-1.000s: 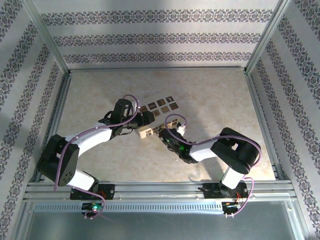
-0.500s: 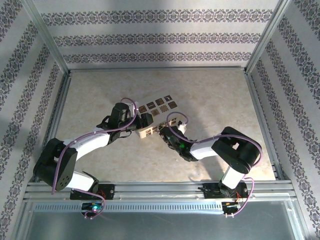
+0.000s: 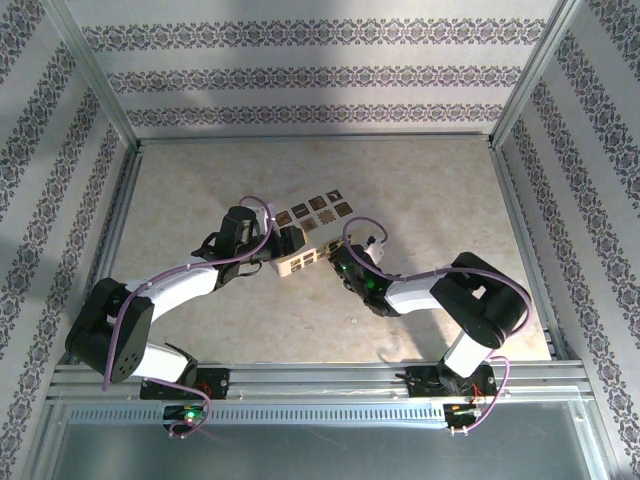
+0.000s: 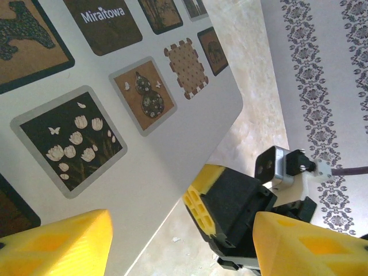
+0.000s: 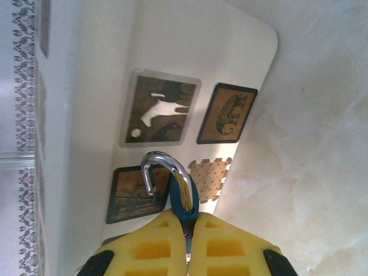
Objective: Unlock a padlock with a key
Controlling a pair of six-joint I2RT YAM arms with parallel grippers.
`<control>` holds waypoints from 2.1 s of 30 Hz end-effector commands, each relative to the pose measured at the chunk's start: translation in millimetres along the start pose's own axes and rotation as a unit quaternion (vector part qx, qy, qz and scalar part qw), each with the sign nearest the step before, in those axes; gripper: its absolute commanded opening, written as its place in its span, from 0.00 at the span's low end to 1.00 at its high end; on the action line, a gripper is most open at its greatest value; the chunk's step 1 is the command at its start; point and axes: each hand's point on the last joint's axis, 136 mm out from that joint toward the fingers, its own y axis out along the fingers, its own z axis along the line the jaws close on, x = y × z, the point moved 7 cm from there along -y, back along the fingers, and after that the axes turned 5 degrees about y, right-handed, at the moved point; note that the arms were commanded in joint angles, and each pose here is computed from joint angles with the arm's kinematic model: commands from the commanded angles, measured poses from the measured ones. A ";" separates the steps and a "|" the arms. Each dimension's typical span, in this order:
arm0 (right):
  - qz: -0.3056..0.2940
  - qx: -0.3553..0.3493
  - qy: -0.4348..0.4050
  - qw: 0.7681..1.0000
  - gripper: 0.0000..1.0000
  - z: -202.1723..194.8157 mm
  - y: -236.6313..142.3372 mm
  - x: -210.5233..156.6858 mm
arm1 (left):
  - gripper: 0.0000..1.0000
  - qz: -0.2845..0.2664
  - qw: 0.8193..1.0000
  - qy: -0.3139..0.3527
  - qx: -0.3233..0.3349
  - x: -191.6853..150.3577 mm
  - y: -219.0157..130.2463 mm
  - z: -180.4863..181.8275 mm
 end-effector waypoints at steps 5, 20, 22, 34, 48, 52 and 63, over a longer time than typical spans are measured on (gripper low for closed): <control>-0.035 0.017 -0.025 0.999 0.00 12.9 -20.2 14.7 | 0.67 0.046 0.995 -0.044 0.079 -24.8 -5.0 39.1; -0.066 0.039 -0.224 0.972 0.01 34.2 -113.9 58.9 | 0.69 0.017 0.999 -0.036 0.024 12.6 -12.7 15.0; -0.055 0.059 -0.250 0.965 0.01 40.8 -128.2 63.2 | 0.70 0.013 0.999 -0.034 0.019 18.5 -14.6 13.0; 0.056 0.045 -0.326 0.943 0.01 34.3 -161.0 62.3 | 0.76 -0.059 0.998 -0.008 0.031 38.1 -67.3 5.7; 0.220 0.038 -0.343 0.912 0.01 25.3 -166.8 34.4 | 0.81 -0.126 0.988 -0.003 0.084 0.1 -118.4 18.2; 0.241 0.034 -0.337 0.910 0.01 14.2 -164.7 24.2 | 0.81 -0.133 0.985 -0.001 0.106 -14.4 -127.8 26.3; 0.315 0.003 -0.321 0.893 0.01 -17.2 -144.2 -8.0 | 0.84 -0.138 0.976 -0.025 0.167 -50.1 -144.7 51.5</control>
